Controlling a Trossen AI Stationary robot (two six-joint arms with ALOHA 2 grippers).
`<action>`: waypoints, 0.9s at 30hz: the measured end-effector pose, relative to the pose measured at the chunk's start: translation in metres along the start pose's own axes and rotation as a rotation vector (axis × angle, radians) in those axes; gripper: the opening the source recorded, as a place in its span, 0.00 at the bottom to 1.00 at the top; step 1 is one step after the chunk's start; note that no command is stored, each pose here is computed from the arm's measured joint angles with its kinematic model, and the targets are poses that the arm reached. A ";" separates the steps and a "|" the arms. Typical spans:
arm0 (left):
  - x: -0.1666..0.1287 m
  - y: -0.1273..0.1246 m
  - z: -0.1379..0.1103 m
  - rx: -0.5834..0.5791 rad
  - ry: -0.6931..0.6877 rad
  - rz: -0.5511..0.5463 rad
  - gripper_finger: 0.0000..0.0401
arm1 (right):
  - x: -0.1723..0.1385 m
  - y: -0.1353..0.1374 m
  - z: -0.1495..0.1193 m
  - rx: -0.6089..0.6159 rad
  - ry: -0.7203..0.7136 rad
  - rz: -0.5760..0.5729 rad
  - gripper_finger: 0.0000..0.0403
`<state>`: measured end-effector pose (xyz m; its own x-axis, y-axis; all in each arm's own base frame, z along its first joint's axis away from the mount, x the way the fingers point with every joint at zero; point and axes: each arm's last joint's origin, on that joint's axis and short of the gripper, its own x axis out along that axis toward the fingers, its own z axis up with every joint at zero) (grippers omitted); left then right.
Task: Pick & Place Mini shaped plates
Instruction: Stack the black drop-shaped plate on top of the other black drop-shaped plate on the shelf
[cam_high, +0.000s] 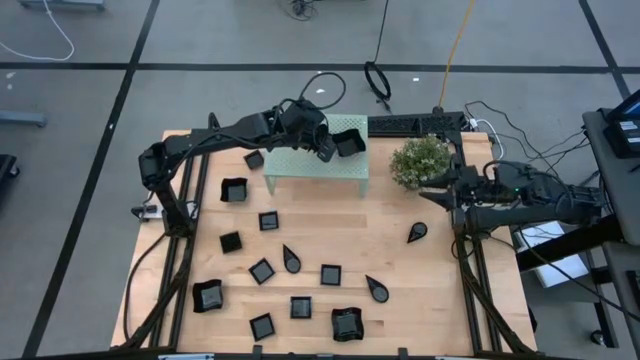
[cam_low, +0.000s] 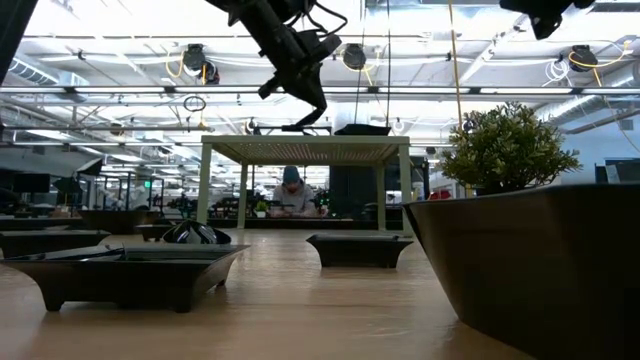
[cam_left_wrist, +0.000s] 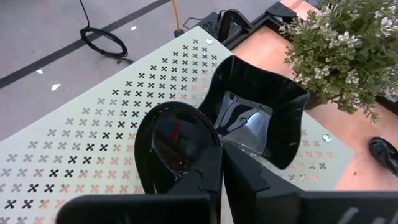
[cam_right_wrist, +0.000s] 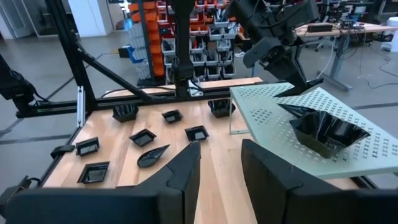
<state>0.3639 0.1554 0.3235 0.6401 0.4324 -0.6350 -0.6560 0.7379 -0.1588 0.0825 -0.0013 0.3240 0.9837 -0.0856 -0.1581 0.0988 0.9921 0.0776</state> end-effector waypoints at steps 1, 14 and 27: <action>0.000 0.000 0.000 0.001 0.000 0.000 0.03 | 0.000 0.000 0.000 0.002 -0.001 0.000 0.26; 0.000 0.000 0.000 0.001 0.001 -0.001 0.01 | 0.000 0.000 0.001 0.016 -0.008 0.001 0.26; 0.000 -0.001 0.003 -0.012 -0.032 -0.012 0.02 | 0.000 0.000 0.001 0.016 -0.008 0.000 0.26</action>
<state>0.3658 0.1562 0.3261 0.6603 0.4400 -0.6086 -0.6529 0.7368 -0.1757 0.0826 -0.0013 0.3248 0.9850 -0.0860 -0.1497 0.1007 0.9905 0.0936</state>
